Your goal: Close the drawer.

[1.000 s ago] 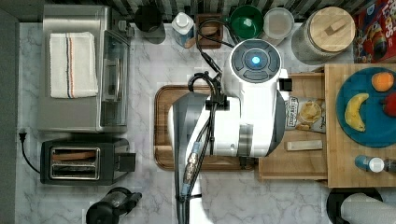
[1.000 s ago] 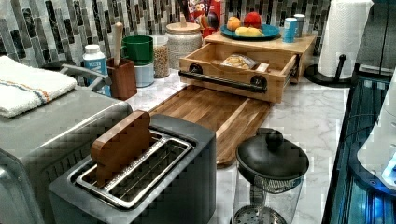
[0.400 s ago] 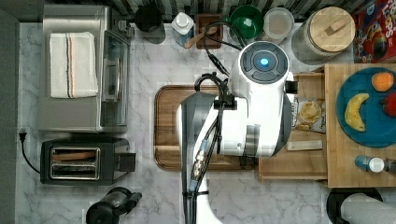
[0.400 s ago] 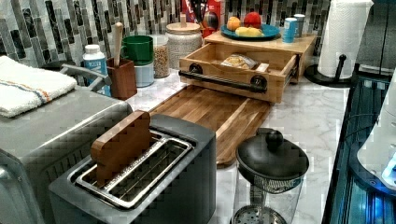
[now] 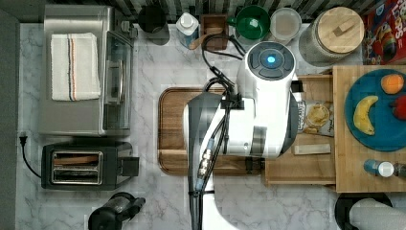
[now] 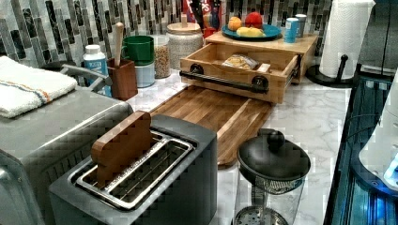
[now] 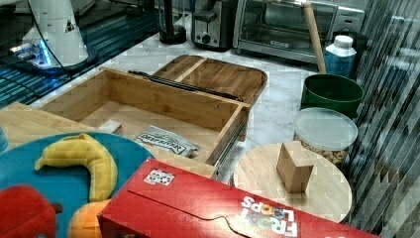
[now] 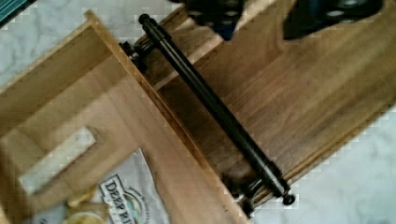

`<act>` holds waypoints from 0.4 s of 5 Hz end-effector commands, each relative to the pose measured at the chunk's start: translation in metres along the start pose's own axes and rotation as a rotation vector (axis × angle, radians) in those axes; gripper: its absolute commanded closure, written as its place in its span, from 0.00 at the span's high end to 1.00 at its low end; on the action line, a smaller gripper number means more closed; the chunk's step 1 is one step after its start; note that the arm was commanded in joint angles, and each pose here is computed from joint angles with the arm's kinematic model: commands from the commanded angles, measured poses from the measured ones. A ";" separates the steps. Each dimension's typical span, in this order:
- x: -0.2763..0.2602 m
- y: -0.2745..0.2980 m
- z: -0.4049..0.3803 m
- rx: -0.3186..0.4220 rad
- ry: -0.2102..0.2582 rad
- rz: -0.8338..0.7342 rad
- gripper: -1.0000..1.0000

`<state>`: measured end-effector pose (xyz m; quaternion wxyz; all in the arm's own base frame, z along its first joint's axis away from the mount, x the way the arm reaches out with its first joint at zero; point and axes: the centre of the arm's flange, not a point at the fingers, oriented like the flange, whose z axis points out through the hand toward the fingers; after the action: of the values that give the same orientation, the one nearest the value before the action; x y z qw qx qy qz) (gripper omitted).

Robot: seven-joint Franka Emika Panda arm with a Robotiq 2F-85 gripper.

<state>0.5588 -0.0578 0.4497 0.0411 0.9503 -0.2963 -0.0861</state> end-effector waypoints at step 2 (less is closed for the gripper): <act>-0.067 -0.059 0.028 0.053 0.012 -0.543 1.00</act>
<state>0.5459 -0.0163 0.4132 0.0109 0.9890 -0.1007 -0.1081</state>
